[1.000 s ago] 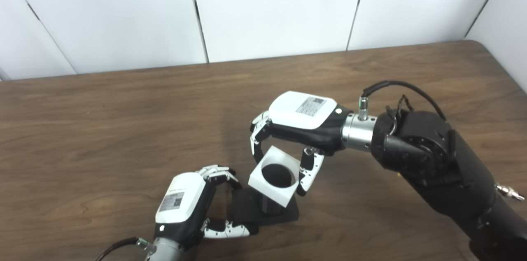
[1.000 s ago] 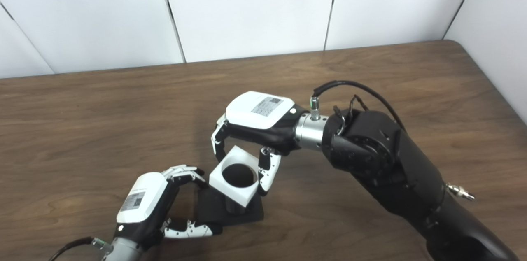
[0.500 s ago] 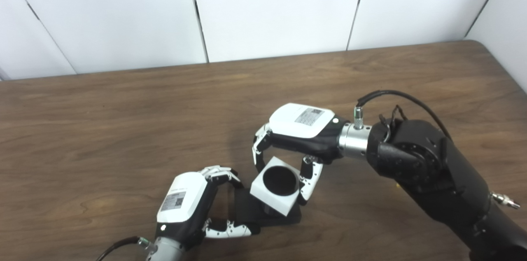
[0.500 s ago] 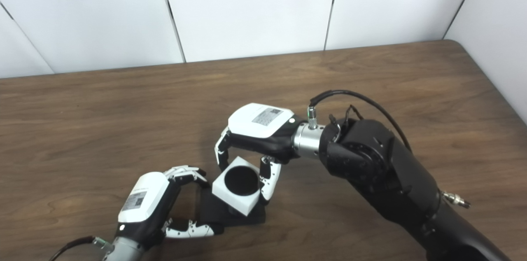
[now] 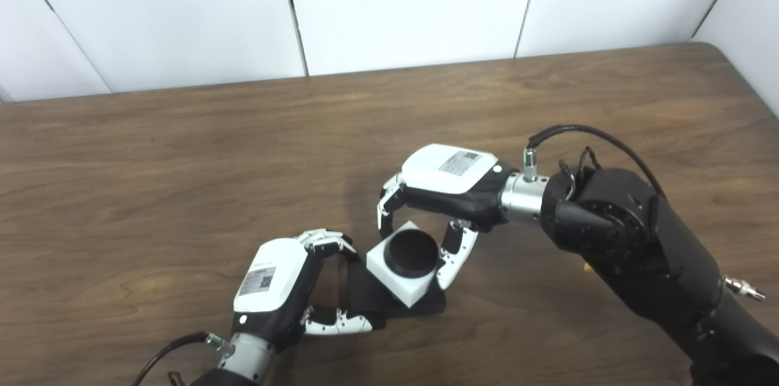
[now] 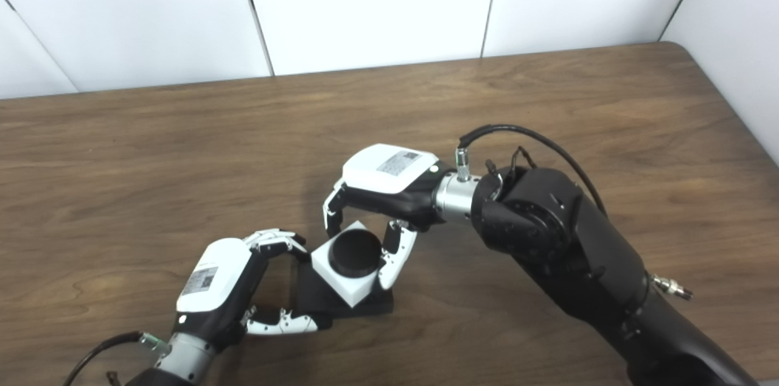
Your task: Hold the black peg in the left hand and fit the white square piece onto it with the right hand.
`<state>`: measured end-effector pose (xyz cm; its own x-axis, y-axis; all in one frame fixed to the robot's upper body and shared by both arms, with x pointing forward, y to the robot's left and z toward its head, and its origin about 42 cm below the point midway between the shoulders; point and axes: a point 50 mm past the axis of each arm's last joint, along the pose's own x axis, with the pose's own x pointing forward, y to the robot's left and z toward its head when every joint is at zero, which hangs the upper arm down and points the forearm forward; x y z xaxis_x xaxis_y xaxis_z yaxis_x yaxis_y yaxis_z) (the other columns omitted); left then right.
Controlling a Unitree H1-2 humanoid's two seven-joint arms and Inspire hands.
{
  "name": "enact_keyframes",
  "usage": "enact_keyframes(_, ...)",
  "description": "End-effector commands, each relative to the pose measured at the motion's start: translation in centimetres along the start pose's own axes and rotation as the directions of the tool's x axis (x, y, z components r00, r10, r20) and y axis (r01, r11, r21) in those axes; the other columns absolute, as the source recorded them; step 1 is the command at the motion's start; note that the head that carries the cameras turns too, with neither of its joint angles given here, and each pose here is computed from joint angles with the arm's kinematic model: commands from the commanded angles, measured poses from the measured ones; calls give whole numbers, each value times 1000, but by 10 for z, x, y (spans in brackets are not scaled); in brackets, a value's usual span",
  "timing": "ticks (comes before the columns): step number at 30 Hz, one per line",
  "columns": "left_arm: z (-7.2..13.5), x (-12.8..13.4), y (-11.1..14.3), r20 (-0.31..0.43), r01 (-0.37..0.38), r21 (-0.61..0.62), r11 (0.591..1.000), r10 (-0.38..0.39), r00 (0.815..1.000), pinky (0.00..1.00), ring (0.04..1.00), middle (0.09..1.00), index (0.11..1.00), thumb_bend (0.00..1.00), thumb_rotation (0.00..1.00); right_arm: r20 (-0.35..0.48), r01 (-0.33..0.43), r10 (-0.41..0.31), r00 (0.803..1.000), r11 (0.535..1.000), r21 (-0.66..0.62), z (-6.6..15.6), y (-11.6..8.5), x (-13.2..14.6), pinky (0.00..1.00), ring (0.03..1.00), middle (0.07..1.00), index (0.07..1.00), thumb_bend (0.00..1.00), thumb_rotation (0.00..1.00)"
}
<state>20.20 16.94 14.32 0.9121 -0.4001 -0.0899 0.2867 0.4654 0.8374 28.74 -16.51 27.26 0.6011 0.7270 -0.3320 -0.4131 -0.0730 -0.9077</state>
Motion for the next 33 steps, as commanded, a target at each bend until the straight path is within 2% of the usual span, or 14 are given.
enact_keyframes(1, -1, -7, -16, -25, 110, -37, 993, -111, 993, 744, 824, 765, 490, 504, 53, 6, 46, -46, 999, 997, -58, 6, -17, -7, 900, 893, 821, 813, 999, 515)
enact_keyframes(5, -1, -7, -16, -24, 109, -35, 993, -110, 994, 744, 823, 765, 490, 504, 54, -4, 56, -56, 998, 997, -48, 7, -18, -12, 947, 933, 899, 898, 1000, 640)
enact_keyframes(7, -2, -6, -16, -24, 110, -30, 994, -110, 994, 744, 823, 765, 490, 504, 54, -6, 79, -80, 997, 996, -38, 6, -18, -15, 959, 943, 907, 918, 1000, 661)
enact_keyframes(13, -3, -6, -15, -35, 112, -33, 993, -113, 993, 748, 826, 766, 490, 504, 54, -25, 139, -138, 990, 990, 3, 1, -17, -29, 993, 966, 912, 973, 1000, 646)
enact_keyframes(20, -7, -5, -14, -40, 116, -34, 993, -118, 992, 749, 824, 770, 495, 507, 65, -67, 200, -197, 978, 979, 48, -7, -10, -47, 979, 965, 890, 954, 1000, 621)
enact_keyframes(21, -7, -5, -14, -35, 114, -37, 993, -115, 993, 749, 824, 783, 616, 596, 123, -75, 205, -201, 977, 977, 51, -8, -9, -49, 978, 968, 891, 952, 1000, 621)
enact_keyframes(22, -7, -5, -15, -26, 107, -40, 994, -108, 994, 748, 825, 797, 699, 666, 164, -81, 208, -204, 976, 977, 55, -9, -8, -51, 979, 971, 893, 952, 997, 621)
enact_keyframes(25, -8, -4, -16, -1, 87, -42, 995, -87, 996, 741, 833, 845, 863, 853, 244, -95, 220, -213, 972, 973, 69, -12, -6, -55, 977, 975, 895, 949, 988, 613)
enact_keyframes(28, -9, -3, -17, 11, 82, -43, 996, -82, 997, 753, 850, 886, 931, 975, 288, -101, 228, -220, 970, 971, 78, -13, -6, -58, 971, 976, 899, 950, 980, 605)
enact_keyframes(33, -10, -2, -19, 18, 105, -41, 994, -104, 994, 792, 880, 907, 971, 1000, 329, -105, 235, -225, 969, 968, 87, -15, -6, -58, 955, 972, 900, 945, 973, 618)
